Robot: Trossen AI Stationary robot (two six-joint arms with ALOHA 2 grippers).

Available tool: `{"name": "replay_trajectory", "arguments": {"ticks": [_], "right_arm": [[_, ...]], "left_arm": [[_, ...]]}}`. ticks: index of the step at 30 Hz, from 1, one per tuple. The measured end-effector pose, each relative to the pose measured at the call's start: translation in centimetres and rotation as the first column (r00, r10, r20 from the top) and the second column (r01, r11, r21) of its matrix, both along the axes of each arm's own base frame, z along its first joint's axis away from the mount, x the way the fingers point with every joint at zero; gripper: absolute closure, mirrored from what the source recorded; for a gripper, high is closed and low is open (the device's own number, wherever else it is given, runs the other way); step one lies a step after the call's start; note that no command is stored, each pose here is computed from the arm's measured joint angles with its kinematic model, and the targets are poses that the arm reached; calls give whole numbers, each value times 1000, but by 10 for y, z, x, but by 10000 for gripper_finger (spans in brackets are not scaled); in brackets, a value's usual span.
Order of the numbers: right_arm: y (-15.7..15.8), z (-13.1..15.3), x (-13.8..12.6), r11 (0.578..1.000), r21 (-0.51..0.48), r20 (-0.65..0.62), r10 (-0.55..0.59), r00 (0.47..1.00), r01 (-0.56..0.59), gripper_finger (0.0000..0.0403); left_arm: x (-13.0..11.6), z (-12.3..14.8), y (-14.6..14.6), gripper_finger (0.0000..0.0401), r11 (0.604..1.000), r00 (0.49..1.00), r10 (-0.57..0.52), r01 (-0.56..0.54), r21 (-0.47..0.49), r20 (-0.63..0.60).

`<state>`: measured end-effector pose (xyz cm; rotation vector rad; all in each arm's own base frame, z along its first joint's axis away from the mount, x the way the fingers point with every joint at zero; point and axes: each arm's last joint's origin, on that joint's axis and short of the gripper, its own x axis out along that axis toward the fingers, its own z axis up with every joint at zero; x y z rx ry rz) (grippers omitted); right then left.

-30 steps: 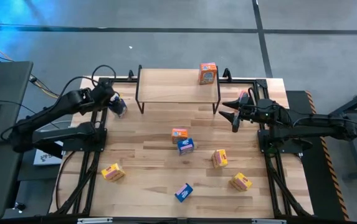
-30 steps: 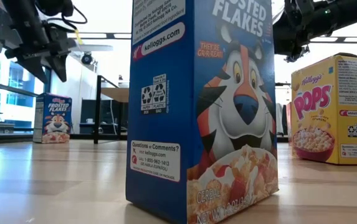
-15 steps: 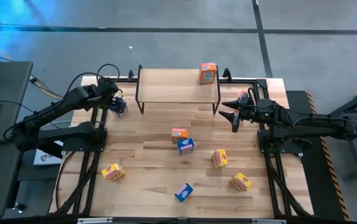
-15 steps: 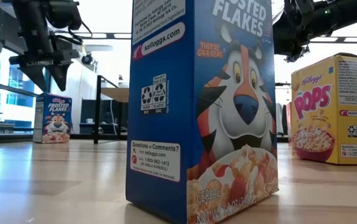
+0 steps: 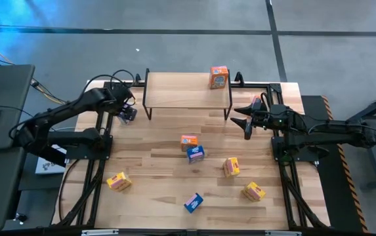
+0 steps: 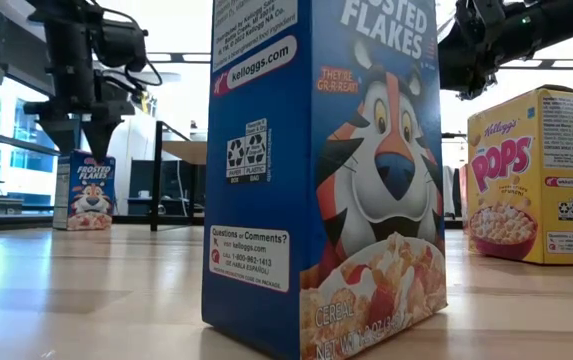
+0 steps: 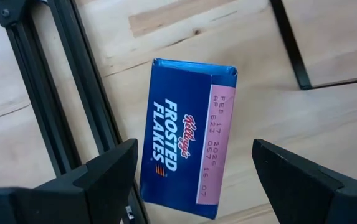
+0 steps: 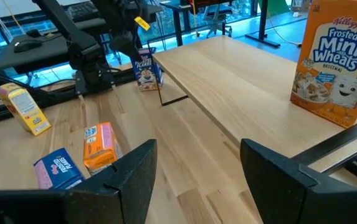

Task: Stack cereal on shelf
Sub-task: Put the top blue cereal box on the shelf

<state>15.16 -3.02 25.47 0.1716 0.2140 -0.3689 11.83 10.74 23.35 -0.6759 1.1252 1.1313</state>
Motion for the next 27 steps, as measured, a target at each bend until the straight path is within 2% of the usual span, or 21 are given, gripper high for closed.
{"name": "replay_trajectory", "arguments": {"ticks": [7,19,27], "right_arm": [[0,0,0,1000,6,-3,8,1000,-8,179],[0,0,0,1000,8,-3,11,1000,-11,179],[0,0,0,1000,8,-3,11,1000,-11,179]], "left_arm": [[4,-5,3,98,1000,999,-10,9,-24,-33],[4,-5,3,182,998,997,-56,55,-25,-49],[3,-5,3,213,998,997,-57,56,-25,-47]]}}
